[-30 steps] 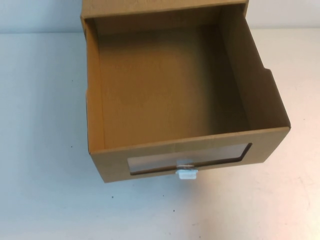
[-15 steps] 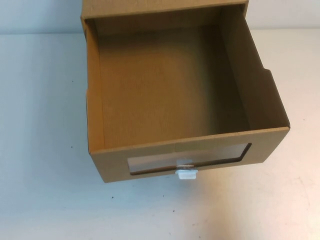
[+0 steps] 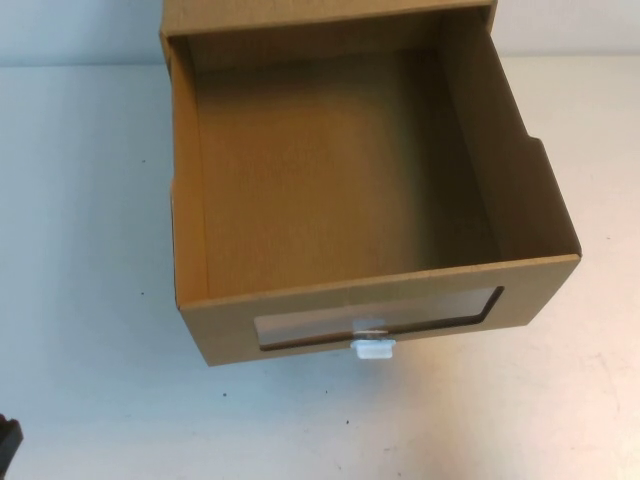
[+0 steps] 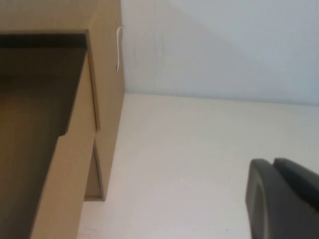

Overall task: Open the shoe box
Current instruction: 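Pull the top drawer of the cardboard box fully open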

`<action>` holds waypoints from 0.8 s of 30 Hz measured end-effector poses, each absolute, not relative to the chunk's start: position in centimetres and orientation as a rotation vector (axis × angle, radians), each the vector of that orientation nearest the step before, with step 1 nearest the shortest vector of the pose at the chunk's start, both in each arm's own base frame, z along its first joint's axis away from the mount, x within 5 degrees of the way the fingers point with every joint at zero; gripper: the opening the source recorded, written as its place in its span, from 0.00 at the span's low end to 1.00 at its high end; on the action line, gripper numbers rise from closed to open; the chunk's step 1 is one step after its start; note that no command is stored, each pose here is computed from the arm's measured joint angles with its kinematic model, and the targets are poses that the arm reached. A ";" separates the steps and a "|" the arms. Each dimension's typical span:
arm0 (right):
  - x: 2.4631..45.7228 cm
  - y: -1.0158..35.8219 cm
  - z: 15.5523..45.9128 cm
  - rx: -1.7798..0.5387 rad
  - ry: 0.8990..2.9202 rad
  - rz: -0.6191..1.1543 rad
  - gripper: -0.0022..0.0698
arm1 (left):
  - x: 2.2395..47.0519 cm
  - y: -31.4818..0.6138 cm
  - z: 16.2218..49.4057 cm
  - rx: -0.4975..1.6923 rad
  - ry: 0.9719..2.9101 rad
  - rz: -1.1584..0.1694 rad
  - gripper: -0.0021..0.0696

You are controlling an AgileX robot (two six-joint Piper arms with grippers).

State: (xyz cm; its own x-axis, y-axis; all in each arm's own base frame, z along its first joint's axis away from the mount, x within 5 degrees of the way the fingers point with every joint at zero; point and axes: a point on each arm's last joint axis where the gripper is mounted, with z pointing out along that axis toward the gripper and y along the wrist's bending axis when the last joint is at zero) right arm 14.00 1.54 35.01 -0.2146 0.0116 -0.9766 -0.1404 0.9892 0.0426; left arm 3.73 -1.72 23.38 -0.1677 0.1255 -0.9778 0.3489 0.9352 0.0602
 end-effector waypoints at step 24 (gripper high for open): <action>14.0 1.7 35.1 -0.059 1.779 0.191 0.01 | 3.9 -1.8 22.2 0.372 1.794 -0.203 0.02</action>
State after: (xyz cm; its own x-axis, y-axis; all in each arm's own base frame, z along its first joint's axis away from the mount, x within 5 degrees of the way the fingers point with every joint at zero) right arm 13.98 1.67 35.07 -0.2165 0.0644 -0.9741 -0.1441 0.9848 0.0972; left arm 3.87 -1.78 22.20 -0.2179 0.1431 -0.9654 0.3551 0.9330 0.0582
